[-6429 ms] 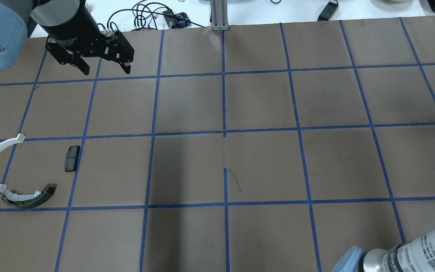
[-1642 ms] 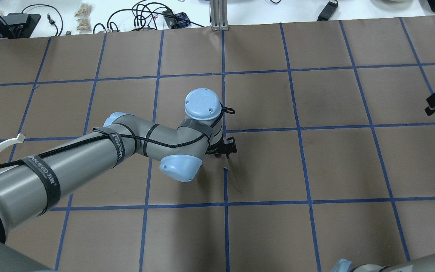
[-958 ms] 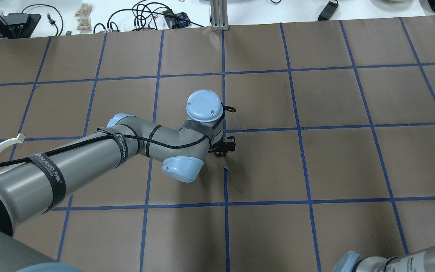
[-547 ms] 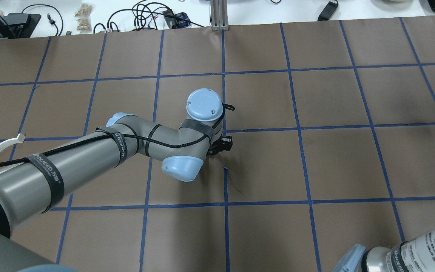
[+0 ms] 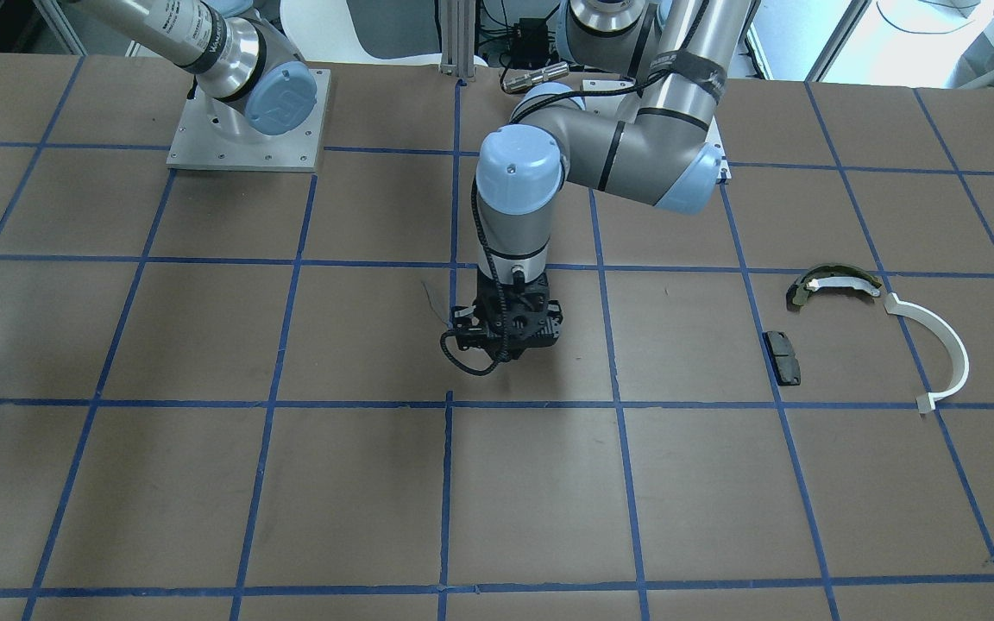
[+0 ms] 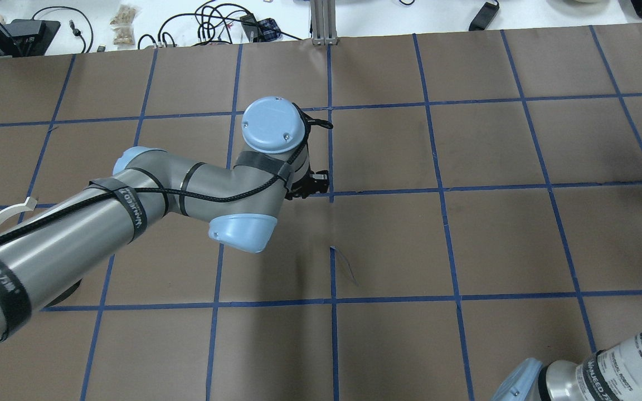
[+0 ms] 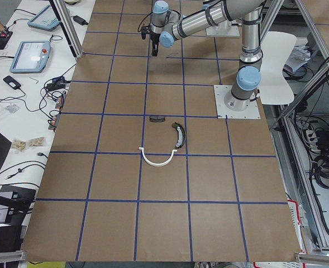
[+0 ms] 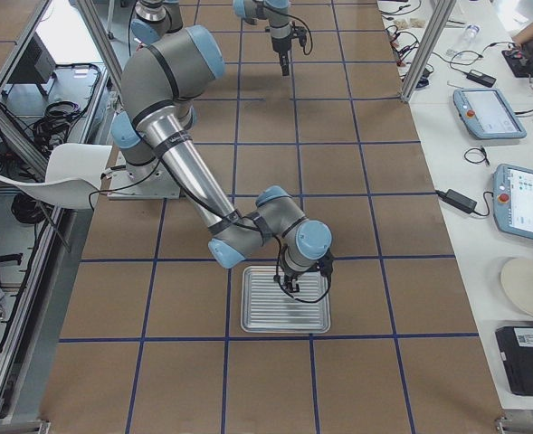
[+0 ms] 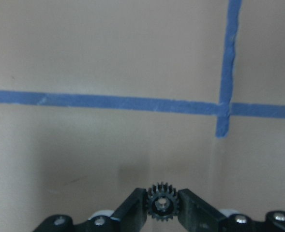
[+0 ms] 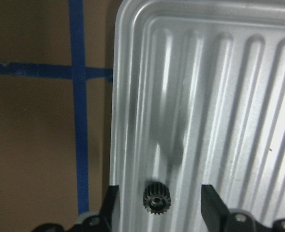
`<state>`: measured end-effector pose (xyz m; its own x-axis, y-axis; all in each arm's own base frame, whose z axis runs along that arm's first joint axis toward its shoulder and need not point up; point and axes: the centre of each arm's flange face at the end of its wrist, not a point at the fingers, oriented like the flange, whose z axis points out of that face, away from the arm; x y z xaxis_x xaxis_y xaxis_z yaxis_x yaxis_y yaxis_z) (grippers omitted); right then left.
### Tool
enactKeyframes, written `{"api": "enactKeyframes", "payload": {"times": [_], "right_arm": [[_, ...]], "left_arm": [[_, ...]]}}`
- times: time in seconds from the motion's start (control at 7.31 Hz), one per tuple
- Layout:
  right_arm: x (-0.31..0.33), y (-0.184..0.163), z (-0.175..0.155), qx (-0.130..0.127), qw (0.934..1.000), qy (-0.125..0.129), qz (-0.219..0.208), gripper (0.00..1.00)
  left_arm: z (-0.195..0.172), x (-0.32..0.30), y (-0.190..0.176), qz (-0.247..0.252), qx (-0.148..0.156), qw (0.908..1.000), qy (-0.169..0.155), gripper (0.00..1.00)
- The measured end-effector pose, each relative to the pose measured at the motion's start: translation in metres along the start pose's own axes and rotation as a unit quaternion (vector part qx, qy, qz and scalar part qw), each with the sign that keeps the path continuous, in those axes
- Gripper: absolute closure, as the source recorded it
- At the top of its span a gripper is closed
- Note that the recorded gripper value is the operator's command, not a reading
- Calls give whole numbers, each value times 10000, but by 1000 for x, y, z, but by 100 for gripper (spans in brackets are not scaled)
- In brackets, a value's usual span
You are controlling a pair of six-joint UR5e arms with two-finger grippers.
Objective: Place bearing gear from tray to pile
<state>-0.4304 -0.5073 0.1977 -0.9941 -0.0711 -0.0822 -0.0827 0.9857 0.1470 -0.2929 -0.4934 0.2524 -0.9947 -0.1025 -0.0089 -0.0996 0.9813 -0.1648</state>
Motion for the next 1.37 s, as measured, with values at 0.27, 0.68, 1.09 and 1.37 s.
{"api": "enactKeyframes", "payload": {"times": [0.27, 0.68, 1.09, 1.37], "right_arm": [[-4, 4, 11, -100, 9999, -76, -5, 39], [-1, 7, 11, -271, 9996, 54, -17, 40], [1, 4, 17, -258, 9996, 101, -22, 41], [3, 2, 21, -224, 9996, 150, -10, 68]], "left_arm": [[-4, -101, -42, -303, -310, 9981, -449, 100], [22, -303, -86, 8, -918, 9942, -556, 100], [59, -452, -60, 411, -1339, 9896, -313, 100], [73, -477, -48, 449, -1312, 9898, -318, 1]]}}
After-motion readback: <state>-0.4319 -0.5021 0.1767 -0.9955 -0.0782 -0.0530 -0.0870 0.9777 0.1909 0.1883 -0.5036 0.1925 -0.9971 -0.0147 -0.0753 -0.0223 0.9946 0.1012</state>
